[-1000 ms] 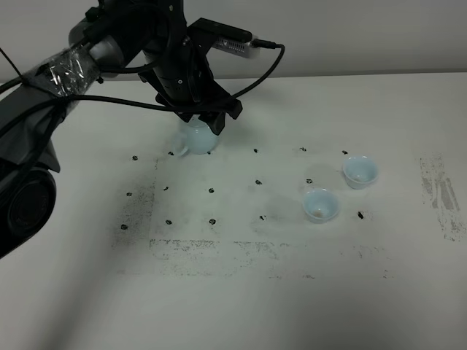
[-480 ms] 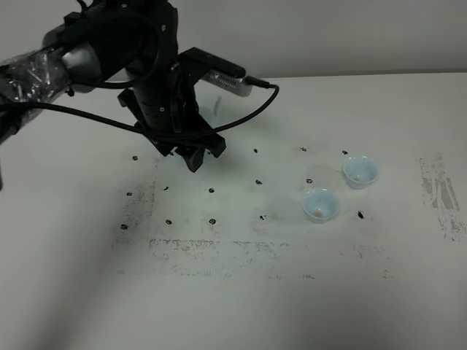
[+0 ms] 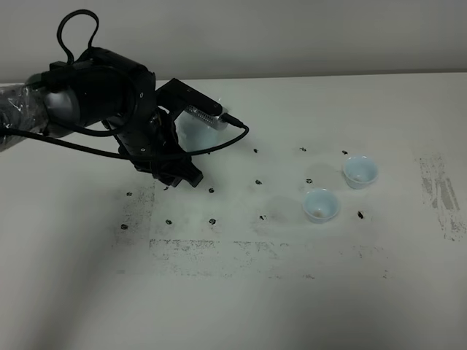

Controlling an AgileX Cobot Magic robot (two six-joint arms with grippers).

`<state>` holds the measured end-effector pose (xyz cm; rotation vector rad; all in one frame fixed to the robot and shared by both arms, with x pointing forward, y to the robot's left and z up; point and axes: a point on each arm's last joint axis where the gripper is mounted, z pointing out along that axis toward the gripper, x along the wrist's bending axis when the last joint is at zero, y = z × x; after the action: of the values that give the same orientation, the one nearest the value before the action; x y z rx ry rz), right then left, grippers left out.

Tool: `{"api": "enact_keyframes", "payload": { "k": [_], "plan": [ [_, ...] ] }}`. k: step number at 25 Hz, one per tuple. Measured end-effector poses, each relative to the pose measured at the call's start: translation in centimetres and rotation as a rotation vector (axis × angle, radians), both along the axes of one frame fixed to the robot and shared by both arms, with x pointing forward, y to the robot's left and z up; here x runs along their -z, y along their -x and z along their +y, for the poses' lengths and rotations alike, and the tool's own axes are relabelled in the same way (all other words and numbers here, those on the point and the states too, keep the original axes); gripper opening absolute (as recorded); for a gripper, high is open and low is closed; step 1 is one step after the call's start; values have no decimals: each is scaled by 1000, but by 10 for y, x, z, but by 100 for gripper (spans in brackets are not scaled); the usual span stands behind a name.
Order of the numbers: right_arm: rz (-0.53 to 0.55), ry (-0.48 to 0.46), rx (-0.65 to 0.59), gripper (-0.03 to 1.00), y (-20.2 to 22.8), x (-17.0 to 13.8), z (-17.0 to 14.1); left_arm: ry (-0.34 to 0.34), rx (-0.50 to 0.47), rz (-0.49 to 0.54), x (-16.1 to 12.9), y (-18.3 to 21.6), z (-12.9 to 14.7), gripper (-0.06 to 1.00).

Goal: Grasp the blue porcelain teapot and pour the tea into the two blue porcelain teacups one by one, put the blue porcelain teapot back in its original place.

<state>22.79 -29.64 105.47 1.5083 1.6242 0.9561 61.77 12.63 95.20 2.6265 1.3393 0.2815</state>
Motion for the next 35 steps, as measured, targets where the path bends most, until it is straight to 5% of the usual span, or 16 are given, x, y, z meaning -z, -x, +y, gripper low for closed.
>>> {"api": "enact_keyframes", "payload": {
  "k": [13,23,35],
  "plan": [
    [0,0,0,57,0,0,0,4,-145,23,-11,-24,16,47],
    [0,0,0,57,0,0,0,-60,-108,162,3,-57,2,47],
    [0,0,0,57,0,0,0,-33,-72,167,22,-75,-9,47]
  ]
}}
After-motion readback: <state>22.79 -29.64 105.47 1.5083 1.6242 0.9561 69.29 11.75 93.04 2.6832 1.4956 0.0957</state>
